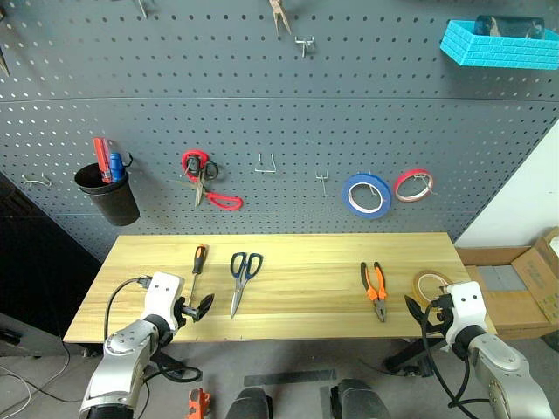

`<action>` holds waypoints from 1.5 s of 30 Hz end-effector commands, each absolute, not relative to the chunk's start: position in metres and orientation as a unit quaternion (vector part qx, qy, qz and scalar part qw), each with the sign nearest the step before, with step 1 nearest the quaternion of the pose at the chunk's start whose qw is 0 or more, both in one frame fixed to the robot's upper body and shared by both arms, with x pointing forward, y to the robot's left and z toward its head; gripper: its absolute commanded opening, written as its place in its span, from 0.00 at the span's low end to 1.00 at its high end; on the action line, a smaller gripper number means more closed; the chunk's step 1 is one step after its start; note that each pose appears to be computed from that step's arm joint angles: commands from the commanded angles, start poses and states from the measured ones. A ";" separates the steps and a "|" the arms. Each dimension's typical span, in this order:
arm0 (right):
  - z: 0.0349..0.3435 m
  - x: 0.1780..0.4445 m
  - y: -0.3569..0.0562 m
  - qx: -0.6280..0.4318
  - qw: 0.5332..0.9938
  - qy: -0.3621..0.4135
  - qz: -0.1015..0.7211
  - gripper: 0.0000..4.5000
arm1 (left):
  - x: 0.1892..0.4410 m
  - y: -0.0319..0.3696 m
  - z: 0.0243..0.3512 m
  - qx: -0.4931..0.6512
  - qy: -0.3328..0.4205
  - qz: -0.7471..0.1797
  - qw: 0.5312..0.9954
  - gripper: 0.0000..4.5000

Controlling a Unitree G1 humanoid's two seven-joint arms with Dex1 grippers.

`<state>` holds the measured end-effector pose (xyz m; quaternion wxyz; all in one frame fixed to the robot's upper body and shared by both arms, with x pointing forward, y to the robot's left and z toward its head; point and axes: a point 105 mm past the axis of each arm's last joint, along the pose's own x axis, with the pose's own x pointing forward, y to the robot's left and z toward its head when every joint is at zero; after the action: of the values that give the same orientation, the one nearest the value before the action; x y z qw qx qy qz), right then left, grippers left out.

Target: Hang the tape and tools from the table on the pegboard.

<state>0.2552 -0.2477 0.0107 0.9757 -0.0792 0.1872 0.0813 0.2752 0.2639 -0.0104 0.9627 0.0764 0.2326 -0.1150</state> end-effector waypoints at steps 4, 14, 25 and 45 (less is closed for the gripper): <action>0.020 0.261 -0.251 -0.090 0.977 0.173 0.086 1.00 | 0.278 0.269 0.005 0.081 0.207 -0.110 0.969 0.99; 0.018 0.282 -0.266 -0.130 0.958 0.215 0.138 1.00 | 0.319 0.174 0.038 0.088 0.155 -0.278 0.944 0.99; 0.035 0.320 -0.314 -0.154 0.949 0.249 0.119 1.00 | 0.334 0.012 0.079 0.101 0.084 -0.548 0.826 0.99; 0.025 0.335 -0.289 -0.061 0.942 0.294 0.148 1.00 | 0.325 -0.063 0.070 0.151 0.045 -0.636 0.755 0.99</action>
<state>0.3349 -0.2837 0.0240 0.9417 -0.0566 0.2947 0.1522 0.3275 -0.0546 0.0600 0.7612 0.1490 0.0701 -0.6273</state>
